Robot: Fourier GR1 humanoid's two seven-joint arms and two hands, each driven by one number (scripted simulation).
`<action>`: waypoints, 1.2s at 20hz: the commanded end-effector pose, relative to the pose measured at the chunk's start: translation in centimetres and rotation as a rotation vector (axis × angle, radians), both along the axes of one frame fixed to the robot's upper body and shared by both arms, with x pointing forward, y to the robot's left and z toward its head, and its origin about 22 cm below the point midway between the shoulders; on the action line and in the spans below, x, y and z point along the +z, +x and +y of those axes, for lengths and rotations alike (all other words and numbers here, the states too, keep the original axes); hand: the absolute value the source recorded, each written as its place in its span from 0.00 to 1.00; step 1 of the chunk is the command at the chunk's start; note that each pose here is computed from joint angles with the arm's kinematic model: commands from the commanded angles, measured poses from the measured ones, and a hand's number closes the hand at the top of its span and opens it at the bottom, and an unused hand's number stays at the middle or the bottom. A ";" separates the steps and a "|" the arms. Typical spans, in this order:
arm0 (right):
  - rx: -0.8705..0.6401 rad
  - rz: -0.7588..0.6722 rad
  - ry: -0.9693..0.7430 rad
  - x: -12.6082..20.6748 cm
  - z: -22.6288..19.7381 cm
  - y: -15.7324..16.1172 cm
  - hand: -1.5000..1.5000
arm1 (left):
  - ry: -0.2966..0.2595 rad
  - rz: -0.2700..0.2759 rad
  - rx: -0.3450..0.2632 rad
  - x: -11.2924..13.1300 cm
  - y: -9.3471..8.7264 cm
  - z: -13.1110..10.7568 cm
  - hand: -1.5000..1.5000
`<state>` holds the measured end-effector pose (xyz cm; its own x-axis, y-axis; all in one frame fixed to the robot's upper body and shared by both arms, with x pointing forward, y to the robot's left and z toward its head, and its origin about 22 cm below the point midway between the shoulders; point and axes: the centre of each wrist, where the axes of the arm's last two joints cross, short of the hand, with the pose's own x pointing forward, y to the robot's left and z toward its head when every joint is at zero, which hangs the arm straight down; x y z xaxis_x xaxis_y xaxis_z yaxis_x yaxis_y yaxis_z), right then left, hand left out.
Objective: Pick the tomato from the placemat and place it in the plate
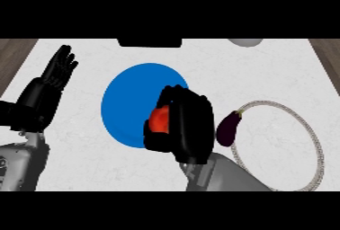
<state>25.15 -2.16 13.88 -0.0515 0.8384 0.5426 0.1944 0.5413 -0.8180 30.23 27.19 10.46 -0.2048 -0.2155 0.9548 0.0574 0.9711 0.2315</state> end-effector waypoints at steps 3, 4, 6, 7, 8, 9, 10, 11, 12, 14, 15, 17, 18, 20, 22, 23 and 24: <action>-0.093 0.078 0.089 -0.1 2.3 4.8 1.00 | 0.008 0.005 -0.026 1.3 0.3 0.4 0.50; -0.095 0.079 0.074 -0.9 2.6 5.8 1.00 | -0.006 0.000 -0.028 1.0 0.2 -0.8 0.50; -0.102 0.070 0.054 -1.7 3.5 6.3 1.00 | 0.011 -0.004 -0.009 0.4 0.7 -0.3 0.50; -0.112 0.081 0.047 -2.2 3.3 7.3 1.00 | 0.019 0.007 -0.031 0.5 0.7 -1.5 0.50; -0.126 0.068 0.018 -2.7 3.7 7.6 1.00 | 0.013 -0.016 -0.019 0.1 0.7 -0.4 0.50; -0.133 0.105 0.017 -1.5 3.6 8.8 1.00 | -0.008 0.001 -0.051 1.2 1.2 -0.7 0.50; -0.146 0.113 0.004 -3.5 2.9 9.3 1.00 | -0.001 0.008 -0.010 0.9 0.8 -0.7 0.50; -0.147 0.121 -0.006 -3.9 3.1 9.5 1.00 | 0.012 -0.002 -0.038 1.7 1.1 0.3 0.50; -0.133 0.119 -0.008 -3.9 3.1 10.1 1.00 | -0.011 -0.005 -0.042 -1.5 0.8 -1.1 0.50; -0.120 0.157 -0.055 -3.9 3.1 11.3 1.00 | -0.002 -0.015 -0.057 1.0 0.5 -0.7 0.50; -0.135 0.189 -0.020 -4.7 3.0 11.0 1.00 | 0.011 -0.019 -0.063 1.1 1.2 -2.4 0.50; -0.206 0.179 0.107 -7.3 2.1 9.8 1.00 | 0.003 -0.012 -0.073 0.1 1.3 -1.5 0.50; -0.224 0.185 0.112 -6.9 1.3 11.5 0.00 | 0.008 -0.004 -0.065 0.6 1.4 -0.7 0.50; -0.226 0.207 0.101 -5.6 2.0 12.3 0.00 | -0.006 -0.020 -0.086 1.5 1.0 -2.5 0.50; -0.203 0.201 0.174 -6.4 1.6 12.0 0.00 | 0.006 -0.035 -0.095 1.5 1.8 -2.2 0.50; -0.170 0.188 0.185 -6.1 1.7 12.2 0.00 | 0.007 -0.016 -0.089 1.0 2.3 -2.3 0.50; -0.164 0.171 0.230 -5.7 1.6 12.4 0.00 | 0.009 -0.016 -0.093 1.1 1.8 -2.2 0.50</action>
<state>37.04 -0.32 8.15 0.1865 0.7616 0.6207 0.1242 0.6084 -0.7838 31.85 25.12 11.56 -0.2396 -0.2024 0.9496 0.1329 0.9620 0.2385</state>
